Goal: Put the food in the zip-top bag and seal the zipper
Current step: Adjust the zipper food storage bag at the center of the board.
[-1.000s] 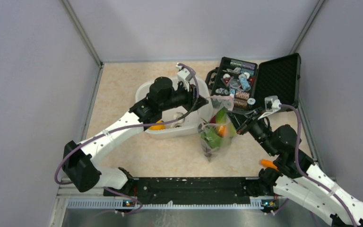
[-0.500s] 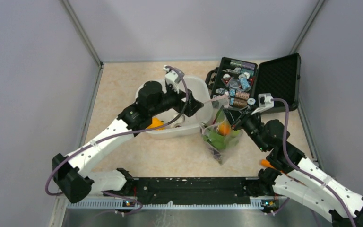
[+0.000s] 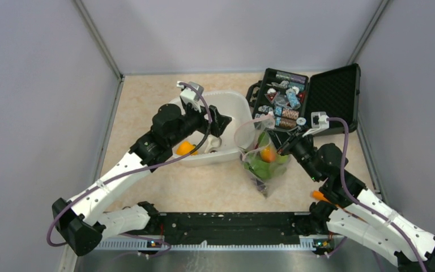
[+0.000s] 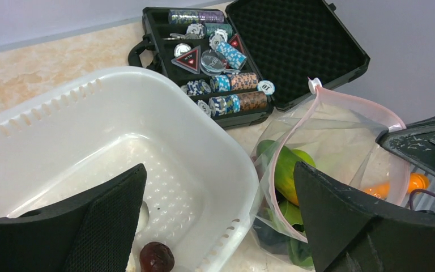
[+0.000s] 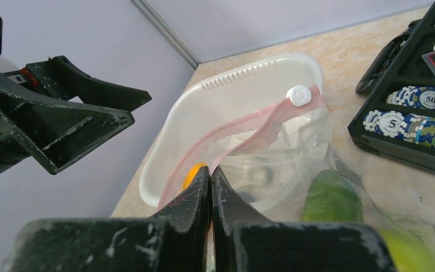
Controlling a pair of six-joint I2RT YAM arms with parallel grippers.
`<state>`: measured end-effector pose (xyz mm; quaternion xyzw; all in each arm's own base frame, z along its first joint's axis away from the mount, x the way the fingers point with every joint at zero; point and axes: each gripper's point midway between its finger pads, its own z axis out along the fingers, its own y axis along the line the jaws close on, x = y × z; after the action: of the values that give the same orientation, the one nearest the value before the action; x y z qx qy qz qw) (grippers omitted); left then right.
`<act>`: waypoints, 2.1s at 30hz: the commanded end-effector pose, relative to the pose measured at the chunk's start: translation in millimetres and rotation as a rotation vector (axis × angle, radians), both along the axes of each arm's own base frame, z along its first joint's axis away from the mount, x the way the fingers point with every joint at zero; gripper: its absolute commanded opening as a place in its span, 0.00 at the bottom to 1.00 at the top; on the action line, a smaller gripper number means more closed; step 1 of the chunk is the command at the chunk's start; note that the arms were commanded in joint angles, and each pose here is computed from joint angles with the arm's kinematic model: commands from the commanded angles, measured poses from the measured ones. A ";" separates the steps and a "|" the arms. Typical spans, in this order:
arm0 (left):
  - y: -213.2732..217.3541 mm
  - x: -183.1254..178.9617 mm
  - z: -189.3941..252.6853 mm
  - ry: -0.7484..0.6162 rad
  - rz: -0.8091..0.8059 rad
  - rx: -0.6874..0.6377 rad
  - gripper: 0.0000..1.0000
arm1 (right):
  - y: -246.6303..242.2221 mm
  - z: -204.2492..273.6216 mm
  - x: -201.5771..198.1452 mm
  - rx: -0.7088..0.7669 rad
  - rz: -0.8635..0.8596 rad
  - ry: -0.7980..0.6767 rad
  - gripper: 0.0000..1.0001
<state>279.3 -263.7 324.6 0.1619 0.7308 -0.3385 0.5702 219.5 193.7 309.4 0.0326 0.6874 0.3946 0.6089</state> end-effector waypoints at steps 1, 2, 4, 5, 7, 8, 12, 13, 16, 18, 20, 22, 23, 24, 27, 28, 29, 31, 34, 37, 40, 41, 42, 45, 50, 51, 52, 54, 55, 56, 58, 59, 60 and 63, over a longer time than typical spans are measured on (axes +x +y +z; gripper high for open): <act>-0.9 5.3 9.6 -0.028 0.012 -0.036 0.99 | -4.0 20.4 -0.7 0.054 -0.015 -0.036 0.00; -1.6 4.9 9.5 -0.026 0.009 -0.039 0.99 | -4.0 20.0 -0.1 0.052 -0.017 -0.034 0.00; -3.3 3.4 9.3 -0.027 -0.004 -0.041 0.99 | -3.5 19.9 -0.1 0.054 -0.016 -0.034 0.00; -4.0 2.6 8.9 -0.025 -0.010 -0.041 0.99 | -3.1 20.1 -0.4 0.056 -0.013 -0.034 0.00; -4.4 1.8 9.2 -0.024 -0.014 -0.045 0.99 | -2.1 19.5 -0.7 0.058 -0.008 -0.031 0.00; -4.0 2.1 8.3 -0.023 -0.011 -0.044 0.99 | -2.0 19.1 -0.5 0.058 -0.008 -0.029 0.00; -3.5 2.6 7.5 -0.023 -0.006 -0.041 0.99 | -2.4 20.3 -0.9 0.059 -0.008 -0.031 0.00; -3.0 3.3 7.7 -0.024 -0.002 -0.042 0.99 | -2.7 20.8 -1.0 0.059 -0.009 -0.032 0.00; -3.2 2.5 8.8 -0.028 -0.007 -0.043 0.99 | -2.9 22.0 -1.0 0.058 -0.010 -0.035 0.00; -4.8 1.0 8.6 -0.034 -0.022 -0.038 0.99 | -3.4 20.2 -0.6 0.055 -0.013 -0.031 0.00; -8.3 -3.1 6.6 -0.035 -0.056 -0.029 0.99 | -5.8 18.1 1.4 0.055 -0.031 -0.019 0.00; -14.4 -10.0 3.5 -0.037 -0.114 -0.015 0.99 | -9.4 15.5 4.2 0.059 -0.060 0.001 0.00; -18.4 -14.6 0.0 -0.034 -0.154 -0.003 0.99 | -11.1 16.0 5.6 0.063 -0.073 0.005 0.00; -22.0 -19.9 -3.7 -0.026 -0.193 0.006 0.99 | -13.1 10.1 6.6 0.048 -0.086 0.025 0.00; -28.1 -35.7 -15.0 0.002 -0.278 0.012 0.99 | -15.9 9.8 8.5 0.045 -0.106 0.031 0.00; -28.7 -39.9 -18.2 0.005 -0.287 0.002 0.99 | -16.5 10.4 9.1 0.047 -0.111 0.030 0.00; -28.3 -44.2 -23.8 0.017 -0.289 -0.005 0.99 | -17.2 11.5 10.2 0.047 -0.118 0.029 0.00; -26.9 -49.3 -24.8 0.014 -0.270 -0.041 0.99 | -17.9 12.3 12.3 0.046 -0.130 0.029 0.00; -28.2 -64.5 -35.3 0.037 -0.260 -0.057 0.99 | -15.4 11.4 16.4 0.040 -0.137 0.034 0.00; -34.4 -79.9 -38.3 0.035 -0.273 -0.058 0.99 | -11.2 10.8 19.2 0.046 -0.134 0.042 0.00; -42.4 -91.2 -37.3 0.025 -0.295 -0.106 0.99 | -7.3 16.8 21.2 0.070 -0.127 0.025 0.00; -45.3 -93.6 -37.5 0.025 -0.301 -0.114 0.99 | -6.7 17.2 21.9 0.071 -0.127 0.025 0.00; -48.7 -95.5 -37.5 0.023 -0.309 -0.118 0.99 | -5.8 17.0 22.6 0.069 -0.126 0.027 0.00; -61.7 -94.4 -41.1 0.031 -0.332 -0.111 0.94 | -3.6 16.5 23.0 0.069 -0.120 0.030 0.00; -75.8 -84.2 -46.1 0.058 -0.293 -0.076 0.90 | -3.7 16.6 22.8 0.075 -0.120 0.033 0.00; -76.5 -81.3 -47.6 0.063 -0.275 -0.056 0.89 | -4.0 16.6 22.9 0.073 -0.122 0.034 0.00; -57.5 -49.2 -47.8 0.062 -0.173 -0.043 0.88 | -4.7 16.8 23.1 0.072 -0.126 0.035 0.00; -76.5 -75.1 -47.9 0.076 -0.232 -0.033 0.85 | -5.7 17.0 23.2 0.069 -0.130 0.038 0.00; -78.0 -75.7 -46.2 0.070 -0.235 -0.043 0.83 | -6.0 17.1 23.2 0.071 -0.132 0.038 0.00; -79.1 -75.4 -44.3 0.066 -0.234 -0.054 0.81 | -5.9 16.1 23.4 0.070 -0.132 0.039 0.00; -84.4 -77.7 -40.2 0.060 -0.256 -0.071 0.74 | -5.5 13.7 23.9 0.071 -0.133 0.043 0.00; -88.4 -80.3 -37.9 0.057 -0.281 -0.072 0.72 | -5.9 14.4 24.5 0.073 -0.137 0.041 0.00; -93.7 -84.2 -35.6 0.055 -0.316 -0.071 0.70 | -7.2 16.2 26.0 0.078 -0.148 0.036 0.00; -104.8 -94.3 -37.2 0.080 -0.392 -0.042 0.66 | -9.7 25.4 30.0 0.081 -0.172 0.011 0.00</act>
<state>193.5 -349.8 258.3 0.2487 0.7302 -0.4291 0.4699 242.8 190.5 289.2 0.0926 0.7131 0.3535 0.5983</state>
